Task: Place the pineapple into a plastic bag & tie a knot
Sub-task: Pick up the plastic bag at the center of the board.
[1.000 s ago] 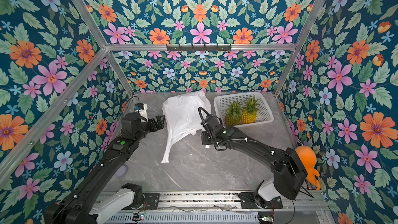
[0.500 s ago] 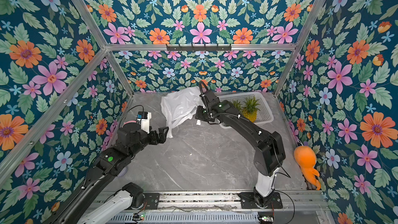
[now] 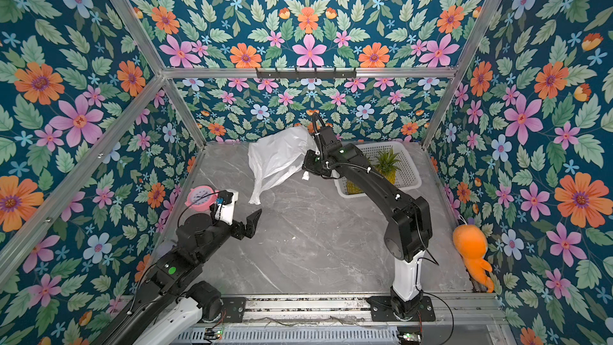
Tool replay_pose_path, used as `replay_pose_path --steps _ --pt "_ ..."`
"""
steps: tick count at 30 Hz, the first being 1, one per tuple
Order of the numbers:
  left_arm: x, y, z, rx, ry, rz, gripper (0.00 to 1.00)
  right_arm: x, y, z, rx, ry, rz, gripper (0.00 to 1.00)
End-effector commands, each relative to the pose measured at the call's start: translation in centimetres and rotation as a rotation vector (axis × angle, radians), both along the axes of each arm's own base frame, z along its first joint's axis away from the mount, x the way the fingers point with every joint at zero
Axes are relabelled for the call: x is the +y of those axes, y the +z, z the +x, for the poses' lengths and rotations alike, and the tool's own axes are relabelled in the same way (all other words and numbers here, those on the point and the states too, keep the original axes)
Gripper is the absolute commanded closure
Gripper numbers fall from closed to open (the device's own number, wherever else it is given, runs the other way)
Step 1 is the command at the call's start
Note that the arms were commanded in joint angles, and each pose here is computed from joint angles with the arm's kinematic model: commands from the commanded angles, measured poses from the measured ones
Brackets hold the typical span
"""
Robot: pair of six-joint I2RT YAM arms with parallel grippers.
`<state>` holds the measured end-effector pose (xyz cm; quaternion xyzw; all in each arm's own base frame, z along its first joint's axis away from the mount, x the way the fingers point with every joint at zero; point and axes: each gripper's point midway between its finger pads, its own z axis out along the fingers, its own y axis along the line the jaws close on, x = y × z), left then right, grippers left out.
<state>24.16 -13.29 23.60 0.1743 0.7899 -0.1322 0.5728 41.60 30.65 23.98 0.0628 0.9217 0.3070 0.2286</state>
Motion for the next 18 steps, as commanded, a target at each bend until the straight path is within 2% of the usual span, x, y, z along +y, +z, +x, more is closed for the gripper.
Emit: replay_pose_path --steps 1,4,6,8,9,12,15,18 --pt "0.5 0.7 1.9 -0.045 0.08 0.008 0.0 0.2 0.8 -0.3 0.008 0.006 0.025 1.0" --pt "-0.5 0.0 3.2 -0.037 0.088 -0.047 0.02 0.3 1.2 -0.5 0.006 0.012 0.039 1.0" --pt "-0.1 -0.3 4.2 -0.093 0.144 -0.085 0.06 0.3 1.4 -0.6 0.003 0.014 0.045 1.0" --pt "0.2 -0.3 5.0 -0.162 0.185 -0.115 0.15 0.3 1.4 -0.7 0.008 0.016 0.048 1.0" --pt "0.3 0.0 5.4 -0.194 0.199 -0.123 0.23 0.3 1.3 -0.8 0.011 0.02 0.05 1.0" --pt "-0.3 1.1 6.4 -0.24 0.201 -0.142 0.37 0.3 1.2 -1.1 0.019 0.031 0.05 1.0" --pt "-0.1 1.8 7.1 -0.273 0.232 -0.156 0.37 0.2 1.2 -1.3 0.021 0.038 0.055 1.0" --pt "0.2 2.4 7.3 -0.302 0.253 -0.161 0.34 0.3 1.1 -1.5 0.022 0.041 0.057 1.0"
